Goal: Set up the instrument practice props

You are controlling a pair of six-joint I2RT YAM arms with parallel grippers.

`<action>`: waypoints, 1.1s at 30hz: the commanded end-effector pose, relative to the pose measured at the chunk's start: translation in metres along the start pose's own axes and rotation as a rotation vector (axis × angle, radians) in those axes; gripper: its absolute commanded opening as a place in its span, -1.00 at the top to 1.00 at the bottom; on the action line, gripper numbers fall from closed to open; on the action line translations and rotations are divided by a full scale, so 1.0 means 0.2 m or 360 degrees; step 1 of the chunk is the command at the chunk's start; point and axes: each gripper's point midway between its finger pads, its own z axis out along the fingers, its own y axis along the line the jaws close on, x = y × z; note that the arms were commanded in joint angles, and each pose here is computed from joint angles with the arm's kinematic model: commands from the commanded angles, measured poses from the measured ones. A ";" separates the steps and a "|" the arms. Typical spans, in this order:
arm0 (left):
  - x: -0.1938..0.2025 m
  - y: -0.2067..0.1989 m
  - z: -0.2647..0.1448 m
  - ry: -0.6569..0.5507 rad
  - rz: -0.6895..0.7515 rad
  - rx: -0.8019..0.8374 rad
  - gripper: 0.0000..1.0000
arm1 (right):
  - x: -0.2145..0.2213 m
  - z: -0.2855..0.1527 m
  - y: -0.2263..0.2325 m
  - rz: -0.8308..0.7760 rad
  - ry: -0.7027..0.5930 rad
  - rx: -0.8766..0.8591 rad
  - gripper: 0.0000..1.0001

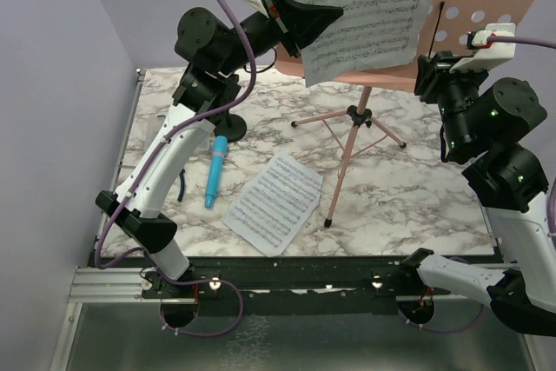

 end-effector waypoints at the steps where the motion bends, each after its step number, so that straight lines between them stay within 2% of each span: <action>1: 0.01 0.03 0.02 0.0007 0.0086 -0.0067 1.00 | 0.01 0.02 0.00 -0.0006 -0.0015 0.0033 0.25; 8: 0.01 0.02 0.04 0.0003 0.0109 -0.0060 1.00 | 0.05 0.04 0.01 -0.0024 -0.0002 0.0046 0.30; 11: 0.01 0.03 0.04 -0.0001 0.0123 -0.0072 1.00 | 0.06 0.06 0.02 -0.0029 0.0003 0.0043 0.55; 20: 0.03 0.02 0.05 0.0011 0.0180 -0.0066 1.00 | 0.07 0.05 0.02 -0.0006 0.0009 0.0036 0.96; 33: 0.05 0.06 0.09 -0.0013 0.0231 -0.0170 1.00 | 0.06 0.02 0.06 -0.0063 -0.0078 -0.0085 0.97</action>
